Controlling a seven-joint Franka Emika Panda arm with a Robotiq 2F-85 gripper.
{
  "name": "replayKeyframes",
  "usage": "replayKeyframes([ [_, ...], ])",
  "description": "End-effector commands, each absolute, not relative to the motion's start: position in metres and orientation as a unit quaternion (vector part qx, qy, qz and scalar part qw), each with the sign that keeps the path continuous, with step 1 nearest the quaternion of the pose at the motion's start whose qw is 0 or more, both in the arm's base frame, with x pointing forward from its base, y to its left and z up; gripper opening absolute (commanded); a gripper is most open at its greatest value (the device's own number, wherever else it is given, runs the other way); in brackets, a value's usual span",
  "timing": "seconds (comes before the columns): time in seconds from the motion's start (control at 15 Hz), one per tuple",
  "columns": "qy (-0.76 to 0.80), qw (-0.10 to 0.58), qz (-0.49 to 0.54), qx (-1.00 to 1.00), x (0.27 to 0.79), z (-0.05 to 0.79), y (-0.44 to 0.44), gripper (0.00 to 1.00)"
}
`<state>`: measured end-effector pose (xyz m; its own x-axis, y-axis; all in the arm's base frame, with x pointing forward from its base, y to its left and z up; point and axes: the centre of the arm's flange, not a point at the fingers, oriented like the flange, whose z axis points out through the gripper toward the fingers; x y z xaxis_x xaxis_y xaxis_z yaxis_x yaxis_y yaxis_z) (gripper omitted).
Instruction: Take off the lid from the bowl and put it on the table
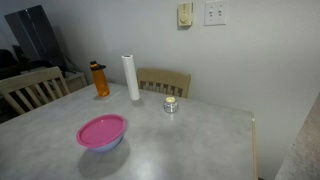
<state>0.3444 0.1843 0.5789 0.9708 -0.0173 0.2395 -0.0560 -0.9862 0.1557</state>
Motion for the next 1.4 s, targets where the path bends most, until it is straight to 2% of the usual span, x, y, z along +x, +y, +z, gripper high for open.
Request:
replayKeyframes([
  [0.0, -0.019, 0.081, 0.12, 0.989, 0.3444, 0.5789, 0.1843, 1.0],
  [1.33, -0.015, 0.075, 0.118, 0.99, 0.3453, 0.5773, 0.1861, 1.0],
])
